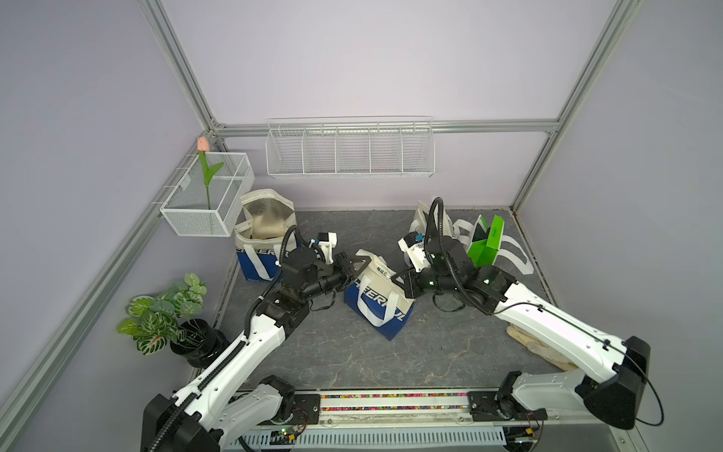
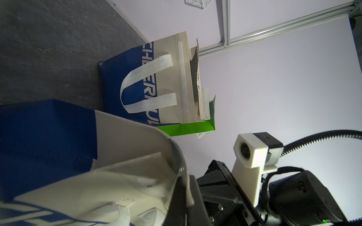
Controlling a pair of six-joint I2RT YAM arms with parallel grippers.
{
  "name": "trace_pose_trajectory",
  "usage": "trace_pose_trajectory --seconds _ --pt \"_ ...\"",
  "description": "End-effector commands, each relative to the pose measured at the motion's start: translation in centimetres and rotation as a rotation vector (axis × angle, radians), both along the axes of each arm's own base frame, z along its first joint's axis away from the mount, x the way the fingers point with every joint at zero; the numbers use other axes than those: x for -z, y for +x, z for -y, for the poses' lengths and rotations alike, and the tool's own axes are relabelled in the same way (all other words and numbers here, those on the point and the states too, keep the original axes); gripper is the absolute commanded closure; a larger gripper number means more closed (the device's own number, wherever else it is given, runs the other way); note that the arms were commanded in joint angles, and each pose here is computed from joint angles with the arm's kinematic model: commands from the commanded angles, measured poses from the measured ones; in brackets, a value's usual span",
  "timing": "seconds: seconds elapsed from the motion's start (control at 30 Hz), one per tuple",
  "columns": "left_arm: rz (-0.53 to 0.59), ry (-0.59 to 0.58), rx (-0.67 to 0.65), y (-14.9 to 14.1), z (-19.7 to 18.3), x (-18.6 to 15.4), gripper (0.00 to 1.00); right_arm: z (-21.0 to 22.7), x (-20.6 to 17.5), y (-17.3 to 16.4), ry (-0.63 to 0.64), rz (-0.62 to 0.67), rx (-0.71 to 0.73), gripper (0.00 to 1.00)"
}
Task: Open the takeout bag
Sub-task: Open the takeout bag at the center of the board.
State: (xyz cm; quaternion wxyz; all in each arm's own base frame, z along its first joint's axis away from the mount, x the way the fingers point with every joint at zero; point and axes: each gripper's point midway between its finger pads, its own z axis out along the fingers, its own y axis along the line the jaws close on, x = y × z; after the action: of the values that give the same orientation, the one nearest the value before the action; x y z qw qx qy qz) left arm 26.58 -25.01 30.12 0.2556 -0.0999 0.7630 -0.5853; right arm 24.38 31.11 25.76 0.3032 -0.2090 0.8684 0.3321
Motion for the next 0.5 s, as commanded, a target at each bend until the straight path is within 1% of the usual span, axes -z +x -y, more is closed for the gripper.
trace_pose_trajectory --seconds 0.0,0.13,0.23,0.47 --pt "0.074 -0.095 -0.006 -0.7 -0.5 -4.6 1.00 1.7 3.9 -0.2 -0.106 -0.075 0.052 0.93" --pt "0.083 -0.154 0.004 -1.2 -0.5 -6.0 1.00 1.8 4.2 -0.2 -0.111 -0.081 0.055 0.93" --pt "0.098 -0.156 0.007 -1.5 -0.4 -6.4 1.00 1.6 4.0 -0.4 -0.098 -0.075 0.043 0.93" --pt "0.079 -0.081 -0.030 -1.4 -1.0 -3.4 1.00 0.9 2.6 -0.6 -0.053 -0.067 0.012 0.93"
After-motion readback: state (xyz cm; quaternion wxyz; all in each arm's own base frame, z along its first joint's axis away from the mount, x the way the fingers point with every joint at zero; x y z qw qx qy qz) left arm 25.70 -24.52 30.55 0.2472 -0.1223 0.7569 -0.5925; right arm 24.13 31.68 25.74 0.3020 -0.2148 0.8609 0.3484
